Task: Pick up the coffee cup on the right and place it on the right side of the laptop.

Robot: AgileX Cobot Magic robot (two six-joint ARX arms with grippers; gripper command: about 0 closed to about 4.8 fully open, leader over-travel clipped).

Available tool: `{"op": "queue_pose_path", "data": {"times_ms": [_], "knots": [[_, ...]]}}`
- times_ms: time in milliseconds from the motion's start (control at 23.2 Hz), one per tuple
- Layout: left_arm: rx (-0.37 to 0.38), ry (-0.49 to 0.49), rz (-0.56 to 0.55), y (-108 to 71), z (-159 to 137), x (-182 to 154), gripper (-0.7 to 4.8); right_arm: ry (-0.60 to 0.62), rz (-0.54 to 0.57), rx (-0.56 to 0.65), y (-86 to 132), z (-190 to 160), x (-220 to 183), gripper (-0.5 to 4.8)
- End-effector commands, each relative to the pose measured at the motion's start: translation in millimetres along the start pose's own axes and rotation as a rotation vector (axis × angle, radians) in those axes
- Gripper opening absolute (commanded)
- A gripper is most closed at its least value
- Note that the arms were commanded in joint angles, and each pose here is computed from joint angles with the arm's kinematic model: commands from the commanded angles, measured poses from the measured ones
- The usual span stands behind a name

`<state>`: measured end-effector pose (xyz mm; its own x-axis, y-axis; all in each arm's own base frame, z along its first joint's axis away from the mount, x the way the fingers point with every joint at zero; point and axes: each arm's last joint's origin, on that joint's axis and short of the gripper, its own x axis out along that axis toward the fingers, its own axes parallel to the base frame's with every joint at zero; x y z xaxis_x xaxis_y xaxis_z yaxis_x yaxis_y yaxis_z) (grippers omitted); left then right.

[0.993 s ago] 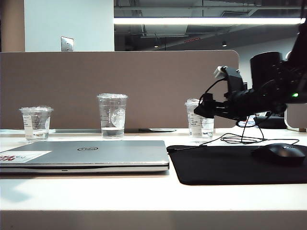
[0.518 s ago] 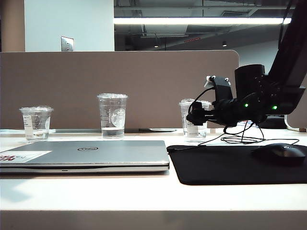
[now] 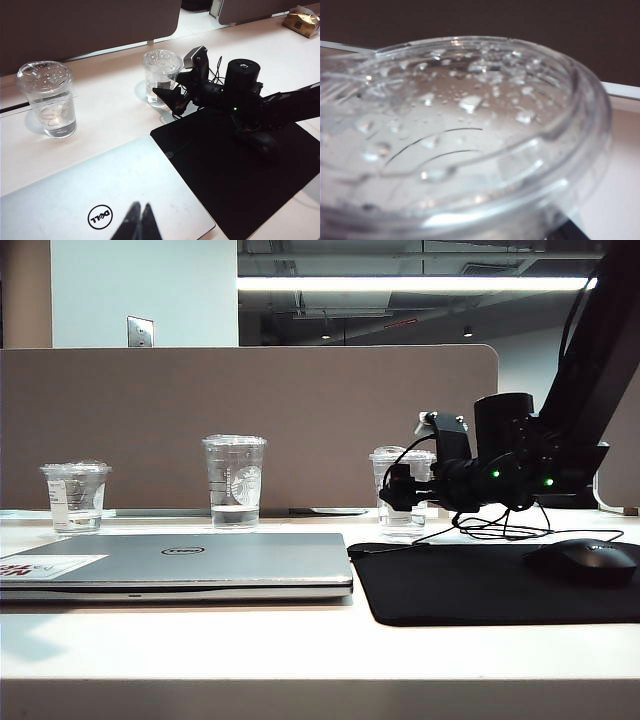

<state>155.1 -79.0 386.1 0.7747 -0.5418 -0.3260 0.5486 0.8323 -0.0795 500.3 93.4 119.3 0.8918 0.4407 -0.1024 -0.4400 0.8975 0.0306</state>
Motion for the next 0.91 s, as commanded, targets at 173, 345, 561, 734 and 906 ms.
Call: {"op": "queue_pose_path", "data": {"times_ms": [173,345,561,734,906], "knots": [[0.006,-0.012,-0.005,-0.2,2.3,-1.2,-0.06,-0.047,-0.005,-0.016,-0.8,6.4,8.8,4.79],[0.004,-0.005,-0.003,0.1,1.8,0.1,-0.06,-0.052,-0.022,-0.016,-1.7,5.5,10.1,4.79],[0.001,0.011,-0.003,0.1,0.3,0.1,-0.05,-0.052,-0.021,-0.016,-1.7,5.5,10.1,3.85],[0.002,0.011,-0.003,0.1,0.3,0.1,-0.05,-0.051,-0.019,-0.016,-1.6,5.4,10.1,2.29],[0.001,0.011,-0.003,0.1,0.3,0.1,-0.05,-0.053,-0.013,-0.016,-1.4,5.9,10.1,2.29]]}}
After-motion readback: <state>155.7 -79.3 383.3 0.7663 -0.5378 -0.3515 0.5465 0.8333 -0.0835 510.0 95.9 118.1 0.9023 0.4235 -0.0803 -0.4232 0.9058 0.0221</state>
